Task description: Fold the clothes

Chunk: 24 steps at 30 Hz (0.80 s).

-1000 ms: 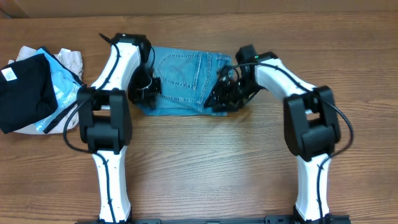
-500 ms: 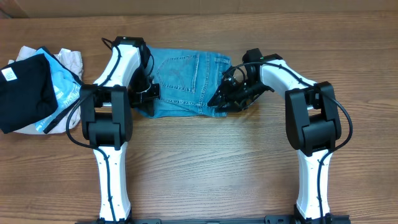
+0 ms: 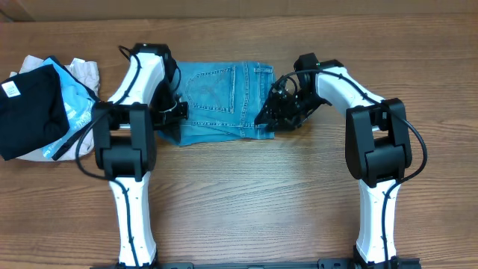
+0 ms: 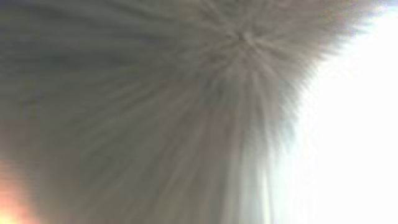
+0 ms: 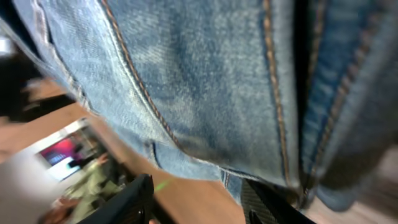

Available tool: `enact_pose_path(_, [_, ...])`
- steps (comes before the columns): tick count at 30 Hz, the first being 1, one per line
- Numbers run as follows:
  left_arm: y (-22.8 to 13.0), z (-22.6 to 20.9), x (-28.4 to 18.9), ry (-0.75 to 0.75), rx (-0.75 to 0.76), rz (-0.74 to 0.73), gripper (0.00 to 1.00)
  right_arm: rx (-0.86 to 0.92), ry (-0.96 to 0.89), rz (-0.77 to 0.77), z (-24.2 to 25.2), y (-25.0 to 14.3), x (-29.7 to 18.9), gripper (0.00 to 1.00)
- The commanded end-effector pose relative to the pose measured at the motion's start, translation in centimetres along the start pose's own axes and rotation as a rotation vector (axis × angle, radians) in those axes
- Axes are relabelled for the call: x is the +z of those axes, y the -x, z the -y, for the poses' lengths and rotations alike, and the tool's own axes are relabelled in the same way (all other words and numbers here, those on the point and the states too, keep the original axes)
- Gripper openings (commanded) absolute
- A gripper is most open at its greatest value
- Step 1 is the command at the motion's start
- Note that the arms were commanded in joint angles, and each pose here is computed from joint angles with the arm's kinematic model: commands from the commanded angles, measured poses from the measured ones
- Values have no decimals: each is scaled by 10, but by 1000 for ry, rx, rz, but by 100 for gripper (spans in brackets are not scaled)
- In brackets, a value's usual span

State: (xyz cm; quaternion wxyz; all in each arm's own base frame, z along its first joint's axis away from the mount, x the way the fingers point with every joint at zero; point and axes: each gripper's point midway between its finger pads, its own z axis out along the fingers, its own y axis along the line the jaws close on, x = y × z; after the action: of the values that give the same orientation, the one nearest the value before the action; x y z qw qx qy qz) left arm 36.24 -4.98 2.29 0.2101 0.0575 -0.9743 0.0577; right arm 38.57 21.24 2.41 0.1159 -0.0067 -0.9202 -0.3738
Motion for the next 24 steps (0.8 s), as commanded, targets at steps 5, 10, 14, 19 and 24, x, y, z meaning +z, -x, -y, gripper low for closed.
enact_pose_path(5, [-16,-2,-133,4,66,477,22,13,-394,247,38,55,-105,51])
enact_pose_path(10, [14,7,-192,-16,93,783,29,-37,-435,327,-3,55,-157,51])
enact_pose_path(14, [50,14,-211,-33,106,921,32,-63,-437,300,-30,36,-164,51])
enact_pose_path(19, [90,18,-187,-47,112,916,36,-138,-423,150,-49,5,-134,52])
enact_pose_path(24, [120,33,-156,-131,152,875,40,-136,-430,93,-66,-9,-103,55])
